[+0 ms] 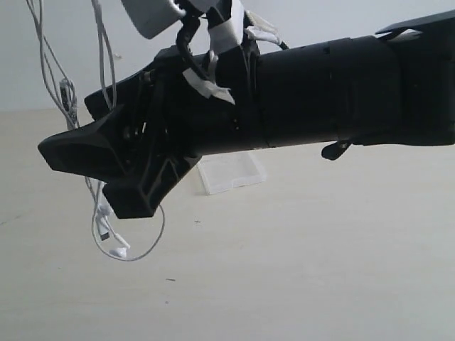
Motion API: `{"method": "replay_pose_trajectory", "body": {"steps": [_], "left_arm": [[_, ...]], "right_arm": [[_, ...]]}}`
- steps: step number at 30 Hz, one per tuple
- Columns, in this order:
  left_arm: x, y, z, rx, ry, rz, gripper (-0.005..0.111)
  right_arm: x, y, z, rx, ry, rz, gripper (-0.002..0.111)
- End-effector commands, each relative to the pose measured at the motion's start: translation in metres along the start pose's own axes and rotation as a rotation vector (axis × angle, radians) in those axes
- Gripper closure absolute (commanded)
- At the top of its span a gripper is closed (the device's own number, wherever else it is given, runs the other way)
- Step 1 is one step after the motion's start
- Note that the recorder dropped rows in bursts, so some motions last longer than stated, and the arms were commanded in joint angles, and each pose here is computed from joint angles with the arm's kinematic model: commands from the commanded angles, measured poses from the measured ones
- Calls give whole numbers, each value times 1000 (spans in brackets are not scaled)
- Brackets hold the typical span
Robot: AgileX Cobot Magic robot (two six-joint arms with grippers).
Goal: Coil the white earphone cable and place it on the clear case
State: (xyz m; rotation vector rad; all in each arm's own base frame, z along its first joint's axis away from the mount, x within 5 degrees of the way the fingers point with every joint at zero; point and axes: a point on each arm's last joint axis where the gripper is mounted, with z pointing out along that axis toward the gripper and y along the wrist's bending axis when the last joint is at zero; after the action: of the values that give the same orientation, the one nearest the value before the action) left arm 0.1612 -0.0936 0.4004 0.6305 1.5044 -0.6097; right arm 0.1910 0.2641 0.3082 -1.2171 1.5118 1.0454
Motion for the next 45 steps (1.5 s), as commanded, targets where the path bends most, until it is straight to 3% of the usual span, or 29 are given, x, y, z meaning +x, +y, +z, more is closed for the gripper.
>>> {"method": "replay_pose_trajectory", "body": {"steps": [1, 5, 15, 32, 40, 45], "left_arm": [[-4, -1, -2, 4, -13, 0, 107], [-4, -1, -2, 4, -13, -7, 107], [-4, -1, -2, 4, -13, -9, 107], [-4, -1, -2, 4, -13, -11, 107], [-4, -1, -2, 4, -13, -11, 107], [-4, -1, -2, 4, -12, -9, 107]], "right_arm": [[6, -1, 6, -27, -1, 9, 52], [9, -3, 8, -17, 12, 16, 52], [9, -3, 8, -17, 12, 16, 74], [13, -5, 11, -22, 23, 25, 75], [18, -5, 15, -45, 32, 36, 105], [19, -6, 15, -38, 35, 37, 105]]}}
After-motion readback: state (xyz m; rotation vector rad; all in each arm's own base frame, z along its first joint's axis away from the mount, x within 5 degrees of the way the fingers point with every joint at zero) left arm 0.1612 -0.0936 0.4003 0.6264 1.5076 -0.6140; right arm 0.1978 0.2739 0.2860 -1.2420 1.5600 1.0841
